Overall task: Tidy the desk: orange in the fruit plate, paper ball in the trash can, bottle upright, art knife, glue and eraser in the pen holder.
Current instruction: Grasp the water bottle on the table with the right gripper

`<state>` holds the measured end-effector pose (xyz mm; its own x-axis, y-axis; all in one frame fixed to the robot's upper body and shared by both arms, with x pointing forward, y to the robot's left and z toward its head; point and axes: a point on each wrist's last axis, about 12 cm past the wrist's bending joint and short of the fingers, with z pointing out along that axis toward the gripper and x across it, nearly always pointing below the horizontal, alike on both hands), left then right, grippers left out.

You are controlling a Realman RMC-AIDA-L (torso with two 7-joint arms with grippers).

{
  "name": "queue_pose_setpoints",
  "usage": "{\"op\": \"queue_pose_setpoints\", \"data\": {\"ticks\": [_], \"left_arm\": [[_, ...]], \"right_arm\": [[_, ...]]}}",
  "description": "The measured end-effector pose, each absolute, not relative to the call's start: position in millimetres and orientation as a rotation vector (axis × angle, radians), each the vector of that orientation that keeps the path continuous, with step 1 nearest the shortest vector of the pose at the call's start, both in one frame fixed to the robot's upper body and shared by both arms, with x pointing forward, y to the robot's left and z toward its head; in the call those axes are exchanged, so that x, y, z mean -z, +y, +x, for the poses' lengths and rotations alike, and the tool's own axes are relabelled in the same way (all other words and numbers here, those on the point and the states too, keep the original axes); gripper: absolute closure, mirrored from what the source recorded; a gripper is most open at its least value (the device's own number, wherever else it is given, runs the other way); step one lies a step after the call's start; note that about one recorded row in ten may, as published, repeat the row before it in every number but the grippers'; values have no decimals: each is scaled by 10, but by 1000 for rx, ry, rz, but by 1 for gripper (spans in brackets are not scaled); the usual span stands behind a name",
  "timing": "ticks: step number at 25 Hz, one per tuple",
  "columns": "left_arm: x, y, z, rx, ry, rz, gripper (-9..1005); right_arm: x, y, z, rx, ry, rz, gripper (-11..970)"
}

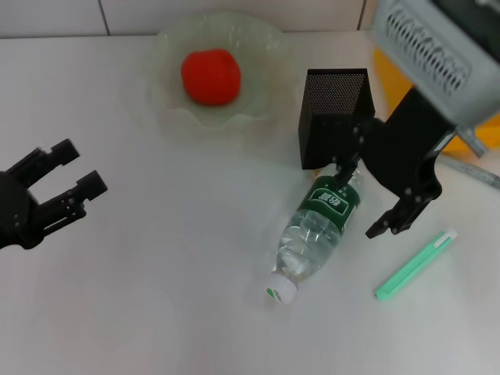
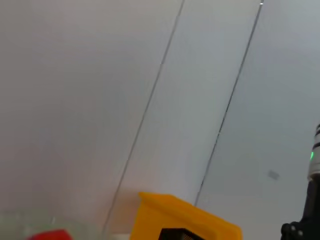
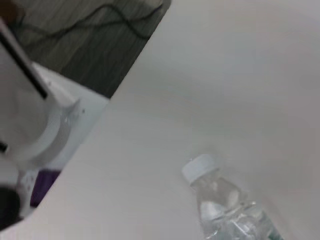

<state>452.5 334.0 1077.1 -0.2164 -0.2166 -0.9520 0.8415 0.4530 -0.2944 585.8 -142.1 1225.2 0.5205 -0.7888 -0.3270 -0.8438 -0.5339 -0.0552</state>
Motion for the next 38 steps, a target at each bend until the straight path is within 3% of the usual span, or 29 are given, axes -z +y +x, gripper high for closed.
{"op": "queue_pose_setpoints", "data": {"ticks": [5, 18, 38], "left_arm": [[-10499, 3429, 4289, 985, 1569, 425, 137], [-10456, 3443, 4158, 1106, 1664, 519, 309], [-10433, 3481, 4099, 1098, 1681, 497, 308]], "right_arm": [[-12112, -1303, 5830, -357, 1247, -2672, 254], [-11878, -1034, 5736, -446, 897, -2808, 255], [-11524, -698, 5608, -362, 686, -2842, 255]]}}
